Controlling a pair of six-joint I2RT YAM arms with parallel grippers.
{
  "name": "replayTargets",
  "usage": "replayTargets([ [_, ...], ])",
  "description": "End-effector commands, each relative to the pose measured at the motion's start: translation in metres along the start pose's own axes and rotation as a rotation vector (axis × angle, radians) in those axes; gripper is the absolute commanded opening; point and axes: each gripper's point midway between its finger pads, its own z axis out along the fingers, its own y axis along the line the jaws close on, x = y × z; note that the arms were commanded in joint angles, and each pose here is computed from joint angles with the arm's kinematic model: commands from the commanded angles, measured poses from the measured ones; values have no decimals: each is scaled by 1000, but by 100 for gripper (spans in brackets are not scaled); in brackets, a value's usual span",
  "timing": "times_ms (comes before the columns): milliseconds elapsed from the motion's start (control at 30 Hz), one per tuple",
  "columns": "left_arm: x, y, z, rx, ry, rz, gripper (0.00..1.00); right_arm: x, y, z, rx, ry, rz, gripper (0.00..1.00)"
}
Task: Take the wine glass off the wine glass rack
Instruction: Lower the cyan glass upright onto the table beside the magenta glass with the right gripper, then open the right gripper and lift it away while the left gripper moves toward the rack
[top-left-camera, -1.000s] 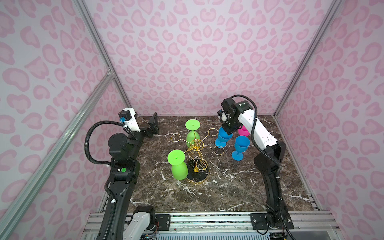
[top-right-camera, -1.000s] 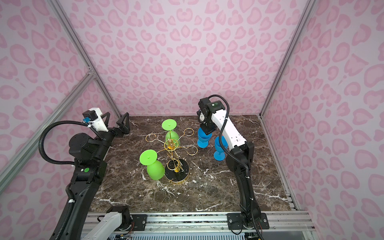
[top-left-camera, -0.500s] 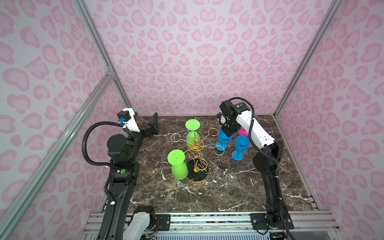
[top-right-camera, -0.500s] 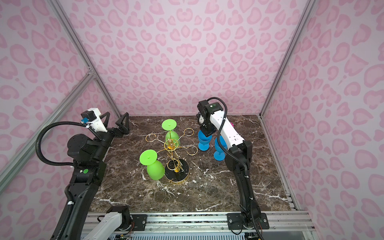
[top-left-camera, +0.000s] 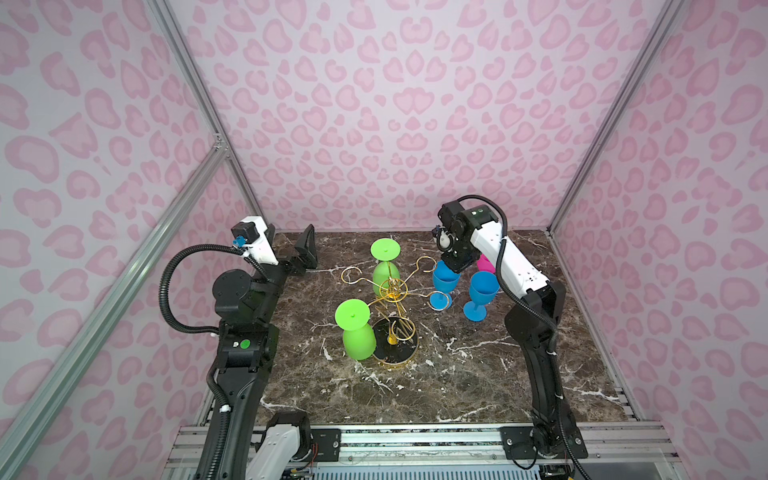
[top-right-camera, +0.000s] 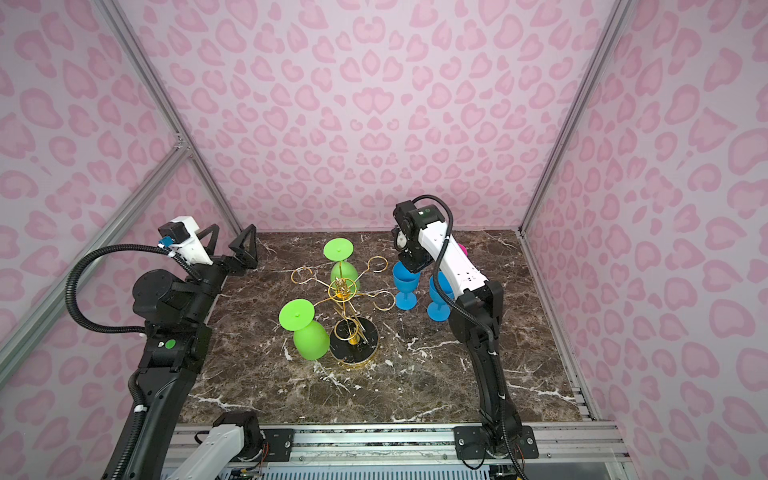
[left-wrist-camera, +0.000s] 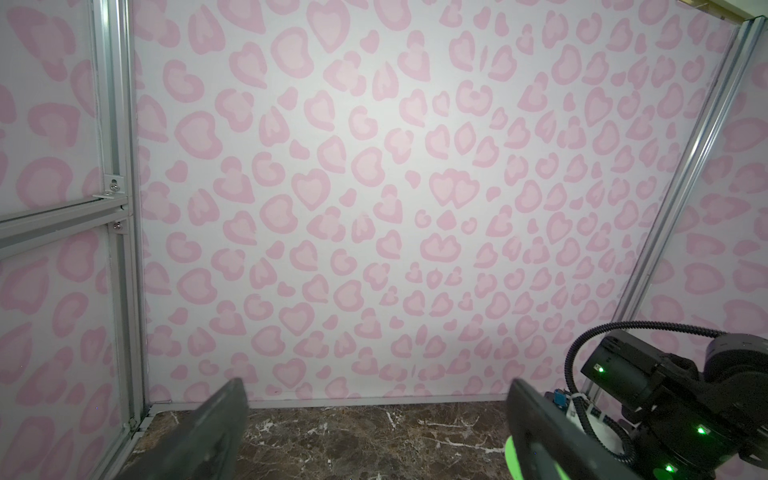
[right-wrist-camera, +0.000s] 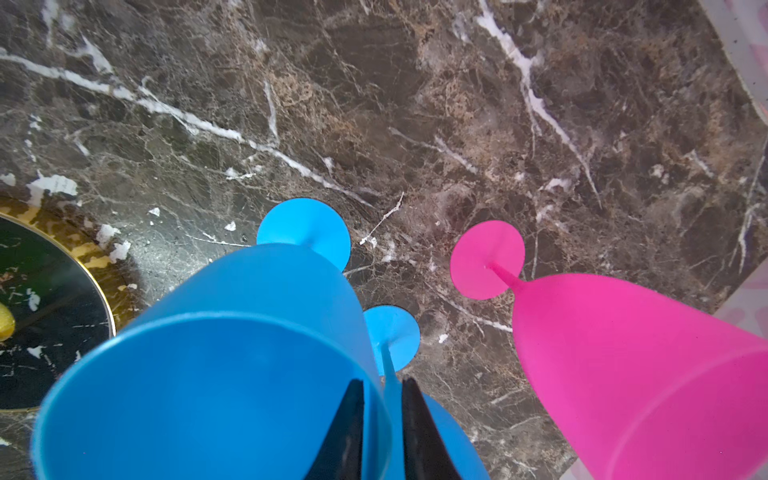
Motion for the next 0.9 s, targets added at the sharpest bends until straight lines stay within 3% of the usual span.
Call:
replayTargets([
  [0, -13, -2, -3, 0, -38, -24, 99, -5, 3, -6, -28, -28, 11, 23],
  [233, 7, 2, -16, -29, 30, -174, 96, -27, -7, -67, -70, -236, 86, 40],
  [400, 35, -5, -36, -32, 175, -337, 94, -36, -21, -127, -114, -439, 166, 48],
  [533, 56, -14, -63, -36, 329, -411, 91, -39, -25, -177, -171, -642, 211, 57],
  [700, 67, -33, -99, -10, 439, -513, 86, -32, -31, -230, -271, -918, 274, 74],
  [867, 90, -43, -137, -40, 554, -622, 81, -14, -35, -253, -331, -1044, 298, 84],
])
